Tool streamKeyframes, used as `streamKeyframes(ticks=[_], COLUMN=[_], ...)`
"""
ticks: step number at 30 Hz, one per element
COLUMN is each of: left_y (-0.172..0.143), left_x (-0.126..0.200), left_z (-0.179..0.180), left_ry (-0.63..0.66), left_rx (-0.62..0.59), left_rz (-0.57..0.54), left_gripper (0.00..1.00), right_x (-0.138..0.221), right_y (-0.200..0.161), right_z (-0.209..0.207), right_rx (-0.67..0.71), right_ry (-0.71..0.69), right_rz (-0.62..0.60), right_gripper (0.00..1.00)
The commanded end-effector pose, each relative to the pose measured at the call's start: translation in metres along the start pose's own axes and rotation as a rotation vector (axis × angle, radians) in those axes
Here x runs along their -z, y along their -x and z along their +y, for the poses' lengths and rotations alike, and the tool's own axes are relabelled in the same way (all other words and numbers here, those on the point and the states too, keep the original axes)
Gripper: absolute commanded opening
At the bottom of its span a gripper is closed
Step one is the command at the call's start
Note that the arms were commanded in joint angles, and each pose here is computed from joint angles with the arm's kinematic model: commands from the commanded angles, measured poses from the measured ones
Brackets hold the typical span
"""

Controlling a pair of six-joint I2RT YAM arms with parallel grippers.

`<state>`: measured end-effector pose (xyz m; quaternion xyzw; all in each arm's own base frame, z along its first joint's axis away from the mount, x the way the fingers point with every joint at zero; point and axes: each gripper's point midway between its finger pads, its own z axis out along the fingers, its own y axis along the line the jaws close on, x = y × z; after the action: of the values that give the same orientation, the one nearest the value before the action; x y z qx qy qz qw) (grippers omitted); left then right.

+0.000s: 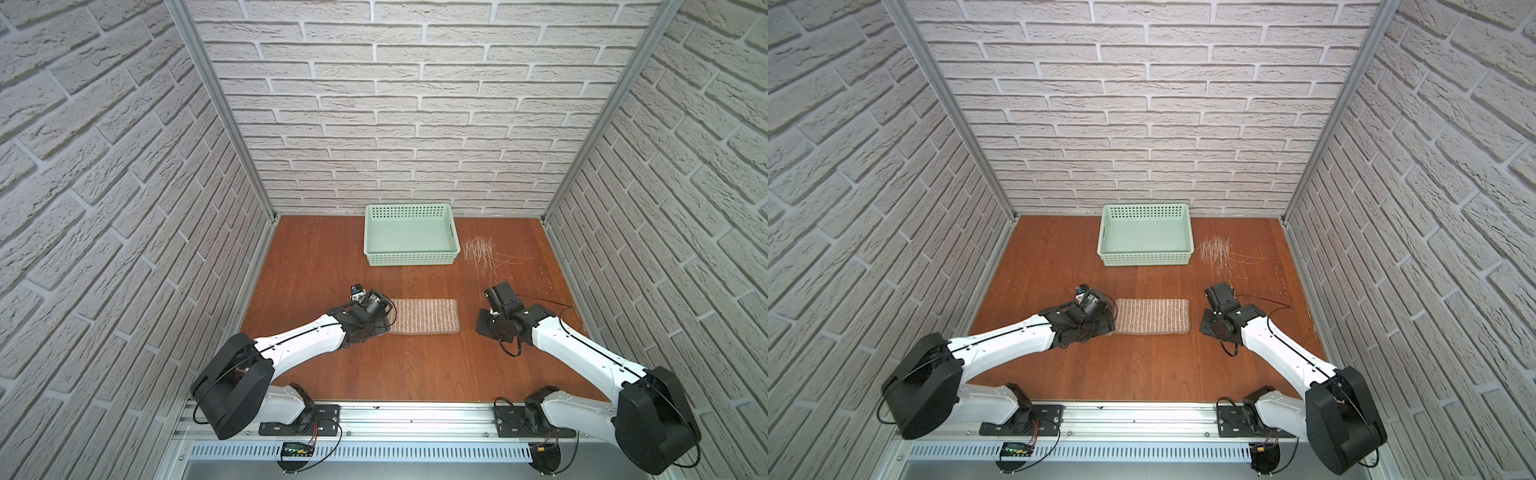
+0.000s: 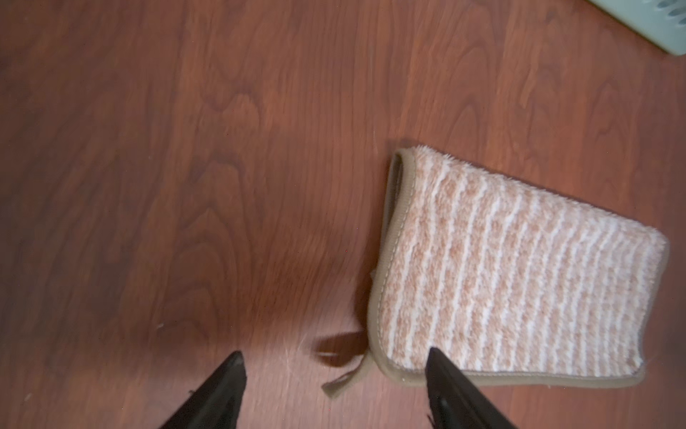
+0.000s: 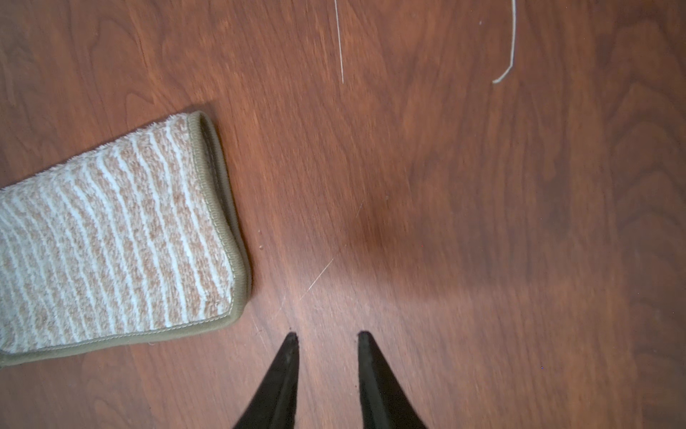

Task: Fold the square dishcloth
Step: Smooth out the cleaning item at the center of the board, then fold the cleaning item at the center of the board.

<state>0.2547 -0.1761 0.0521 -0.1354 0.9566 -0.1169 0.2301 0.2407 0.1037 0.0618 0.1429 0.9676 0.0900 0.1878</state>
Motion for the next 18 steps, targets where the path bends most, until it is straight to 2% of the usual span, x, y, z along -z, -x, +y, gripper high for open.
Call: streamKeyframes(ticks=[1,18], left_y=[-0.008,-0.019], left_x=[-0.01,-0.034], left_z=[0.0,-0.004], left_ry=[-0.009,-0.011], left_rx=[0.007,0.002], left_rz=[0.015,0.066], left_gripper=[0.77,0.75], right_x=[-0.006,-0.022], right_y=[0.002,-0.004], right_z=[0.001,0.001], right_rx=[-0.018,-0.055], right_ry=[0.007,0.026], right_rz=[-0.006,0.011], right_gripper=[0.31,0.34])
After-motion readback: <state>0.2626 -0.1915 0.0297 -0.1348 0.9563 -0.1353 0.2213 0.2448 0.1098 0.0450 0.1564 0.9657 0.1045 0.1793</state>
